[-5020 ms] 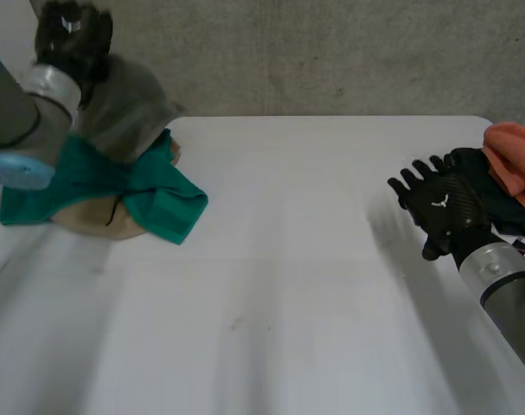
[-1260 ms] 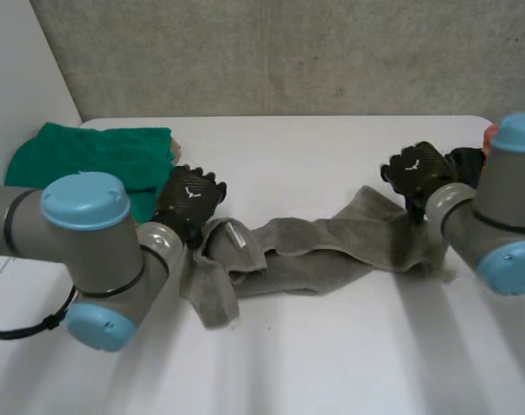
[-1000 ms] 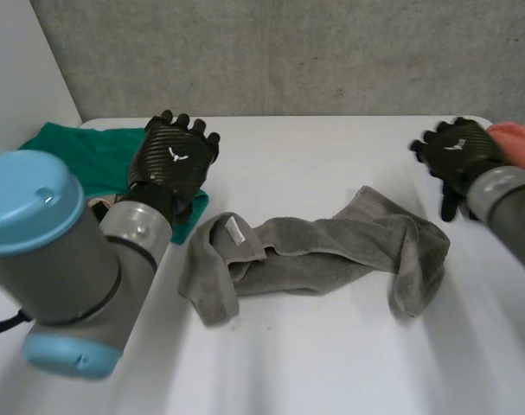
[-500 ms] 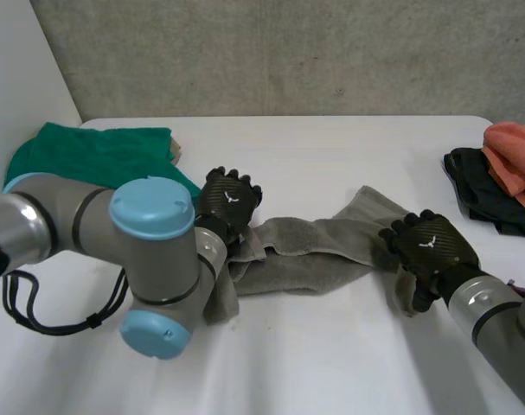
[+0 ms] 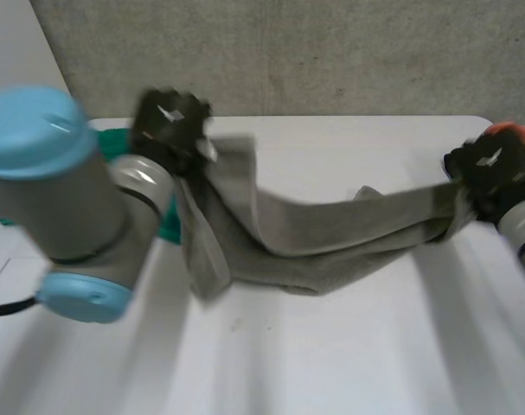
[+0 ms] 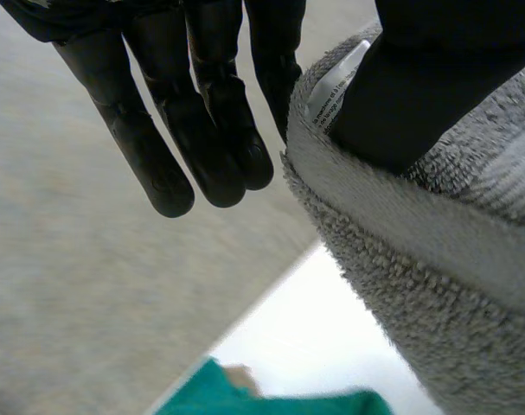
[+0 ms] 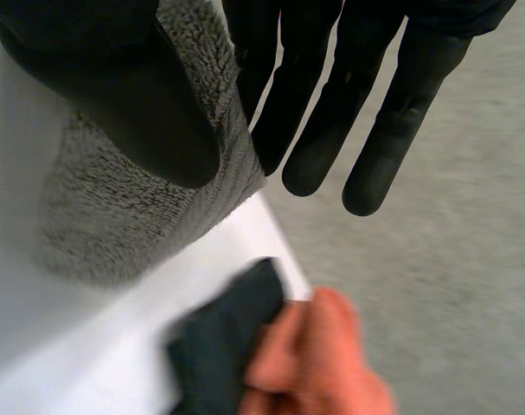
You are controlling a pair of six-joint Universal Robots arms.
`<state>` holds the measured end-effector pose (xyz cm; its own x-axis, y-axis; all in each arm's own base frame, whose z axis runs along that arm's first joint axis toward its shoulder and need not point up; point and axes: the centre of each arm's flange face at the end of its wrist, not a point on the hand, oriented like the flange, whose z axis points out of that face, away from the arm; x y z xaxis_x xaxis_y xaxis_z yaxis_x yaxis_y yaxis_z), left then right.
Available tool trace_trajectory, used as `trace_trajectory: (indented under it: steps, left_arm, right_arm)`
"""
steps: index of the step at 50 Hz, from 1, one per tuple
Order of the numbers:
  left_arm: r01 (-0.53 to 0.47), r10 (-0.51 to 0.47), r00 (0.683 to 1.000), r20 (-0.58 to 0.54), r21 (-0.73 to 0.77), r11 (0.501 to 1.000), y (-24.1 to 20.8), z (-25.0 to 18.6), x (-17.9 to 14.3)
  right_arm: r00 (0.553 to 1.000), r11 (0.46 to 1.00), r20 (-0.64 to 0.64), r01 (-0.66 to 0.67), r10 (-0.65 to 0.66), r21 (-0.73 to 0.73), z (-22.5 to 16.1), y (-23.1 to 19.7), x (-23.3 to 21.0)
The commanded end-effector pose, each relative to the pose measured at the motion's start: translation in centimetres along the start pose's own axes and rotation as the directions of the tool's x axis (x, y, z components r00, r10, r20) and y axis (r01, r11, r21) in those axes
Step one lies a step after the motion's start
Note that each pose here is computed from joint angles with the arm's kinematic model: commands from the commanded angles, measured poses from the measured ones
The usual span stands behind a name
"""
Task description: Fold the laundry.
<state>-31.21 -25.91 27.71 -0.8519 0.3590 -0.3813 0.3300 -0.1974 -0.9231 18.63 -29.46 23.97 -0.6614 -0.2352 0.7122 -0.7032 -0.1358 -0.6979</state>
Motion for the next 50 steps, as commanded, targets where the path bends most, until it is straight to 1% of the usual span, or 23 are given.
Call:
trace_trajectory:
  steps: [1,5,9,14,18,20,24,25,26,28,29,30,31,33,34,36,40,41,44,46,47,49,50]
  left_arm:
    - [0.085,-0.081,0.993,0.087,-0.043,0.995,-1.4,-2.3,-4.9]
    - [0.079,-0.070,0.995,0.065,-0.143,0.987,0.3,-3.0,-4.7]
    - [0.070,-0.061,0.997,0.047,-0.232,0.970,2.8,-3.6,-4.3]
    - [0.058,-0.065,0.998,-0.007,-0.357,0.932,7.8,-2.2,-2.7]
    - [0.052,-0.065,0.997,-0.033,-0.318,0.947,8.7,0.6,-1.2]
    - [0.055,-0.063,0.998,-0.020,-0.275,0.960,8.2,2.2,-1.2]
    - [0.077,-0.074,0.996,0.043,-0.067,0.995,3.8,6.3,-2.6]
    - [0.083,-0.087,0.993,0.083,0.051,0.995,0.9,7.7,-3.8]
    - [0.084,-0.095,0.990,0.102,0.113,0.990,-0.6,8.2,-4.4]
    - [0.078,-0.120,0.982,0.148,0.263,0.962,-4.3,9.0,-5.9]
    - [0.066,-0.138,0.974,0.179,0.360,0.931,-6.7,9.3,-7.1]
    - [0.060,-0.150,0.969,0.194,0.405,0.912,-7.8,9.4,-7.6]
    - [0.048,-0.181,0.958,0.224,0.496,0.867,-10.1,9.4,-8.8]
    - [0.037,-0.197,0.951,0.238,0.544,0.838,-11.2,9.3,-9.4]
    - [0.031,-0.203,0.949,0.243,0.566,0.824,-11.6,9.3,-9.4]
    - [0.036,-0.200,0.951,0.237,0.557,0.829,-11.3,9.3,-9.2]
    - [0.064,-0.176,0.962,0.208,0.455,0.888,-8.9,8.3,-8.4]
    - [0.070,-0.158,0.968,0.193,0.397,0.915,-7.3,7.9,-7.8]
    - [0.081,-0.122,0.981,0.152,0.249,0.965,-2.5,6.6,-6.1]
    - [0.085,-0.108,0.986,0.125,0.181,0.980,0.1,6.0,-5.1]
    - [0.088,-0.101,0.990,0.099,0.132,0.987,2.1,5.4,-4.1]
    - [0.088,-0.094,0.993,0.067,0.084,0.993,4.3,4.7,-3.1]
    - [0.087,-0.090,0.994,0.055,0.064,0.994,5.2,4.4,-2.7]
  right_arm:
    - [1.000,0.998,0.023,-0.008,0.009,-0.070,-1.4,-3.8,5.7]
    - [0.995,0.991,0.097,0.014,-0.001,-0.132,-2.4,-4.8,6.8]
    - [0.977,0.974,0.208,0.094,-0.050,-0.206,-2.2,-3.5,5.8]
    - [0.931,0.942,0.356,0.185,-0.078,-0.279,0.4,0.3,2.2]
    - [0.937,0.944,0.339,0.184,-0.085,-0.273,3.0,2.2,1.0]
    - [0.952,0.951,0.286,0.185,-0.111,-0.247,4.4,2.4,1.2]
    - [0.981,0.969,0.038,0.194,-0.190,-0.152,8.0,0.6,3.6]
    - [0.974,0.977,-0.099,0.194,-0.202,-0.086,9.1,-1.2,5.3]
    - [0.965,0.979,-0.169,0.197,-0.202,-0.043,9.6,-2.4,6.1]
    - [0.934,0.976,-0.304,0.211,-0.186,0.051,10.4,-4.6,7.9]
    - [0.892,0.961,-0.427,0.233,-0.149,0.152,10.8,-6.8,9.7]
    - [0.867,0.948,-0.483,0.249,-0.127,0.198,10.9,-7.7,10.5]
    - [0.825,0.924,-0.558,0.278,-0.089,0.263,10.7,-9.1,11.8]
    - [0.778,0.886,-0.626,0.325,-0.051,0.331,10.2,-10.8,13.1]
    - [0.773,0.876,-0.633,0.335,-0.045,0.346,10.1,-11.1,13.2]
    - [0.780,0.867,-0.623,0.344,-0.050,0.360,9.9,-11.2,13.0]
    - [0.839,0.873,-0.535,0.331,-0.099,0.358,10.1,-9.6,10.8]
    - [0.871,0.881,-0.474,0.319,-0.127,0.350,10.1,-8.5,9.5]
    - [0.929,0.896,-0.327,0.288,-0.175,0.339,9.7,-6.5,6.6]
    - [0.950,0.909,-0.245,0.267,-0.192,0.321,9.3,-5.3,5.4]
    - [0.966,0.926,-0.159,0.242,-0.203,0.290,8.9,-3.7,4.3]
    - [0.976,0.945,-0.079,0.216,-0.203,0.245,8.5,-1.8,3.4]
    - [0.981,0.964,0.009,0.187,-0.193,0.190,7.8,0.2,2.5]
